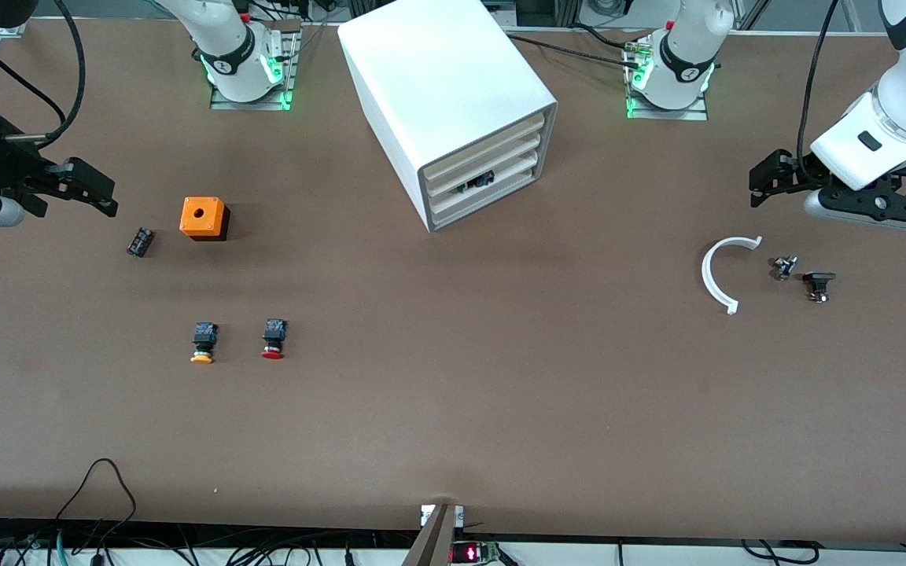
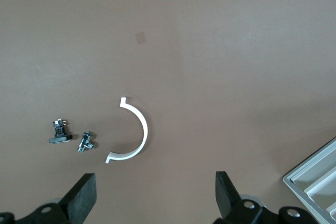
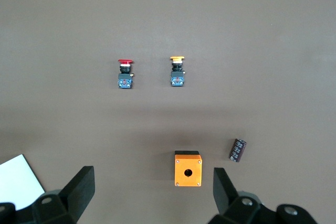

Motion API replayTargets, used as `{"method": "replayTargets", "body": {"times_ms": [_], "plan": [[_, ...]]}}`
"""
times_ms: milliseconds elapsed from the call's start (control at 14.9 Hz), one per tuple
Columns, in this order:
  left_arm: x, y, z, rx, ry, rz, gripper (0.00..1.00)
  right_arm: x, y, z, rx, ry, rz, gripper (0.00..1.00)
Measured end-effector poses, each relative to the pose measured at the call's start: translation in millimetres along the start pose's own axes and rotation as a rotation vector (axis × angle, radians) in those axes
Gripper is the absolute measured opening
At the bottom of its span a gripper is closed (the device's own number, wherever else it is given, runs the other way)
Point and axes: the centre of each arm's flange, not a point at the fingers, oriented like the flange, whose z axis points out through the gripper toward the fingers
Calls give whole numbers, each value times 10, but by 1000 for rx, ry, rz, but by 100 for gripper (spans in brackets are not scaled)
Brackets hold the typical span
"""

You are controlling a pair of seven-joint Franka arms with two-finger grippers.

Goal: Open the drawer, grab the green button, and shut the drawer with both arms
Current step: 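Reach the left gripper toward the drawer while the right gripper moves out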

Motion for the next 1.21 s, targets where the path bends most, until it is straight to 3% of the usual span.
{"method": "replayTargets", "body": {"times_ms": [404, 740, 874, 1076, 1211], "plan": [[0, 0, 0, 0, 0, 0, 100, -3, -25, 2, 0, -1, -2, 100], [-17, 10, 29, -2, -23, 1, 100, 3, -119, 169, -2, -36, -13, 100], [-78, 68, 115, -28, -97, 6, 100, 0, -120, 286, -4, -60, -13, 100], [-252, 338, 265, -182, -272, 29, 100, 6, -122, 430, -7, -89, -13, 100], [-321, 585, 340, -256, -350, 67, 100, 29, -124, 554, -8, -111, -14, 100]]}}
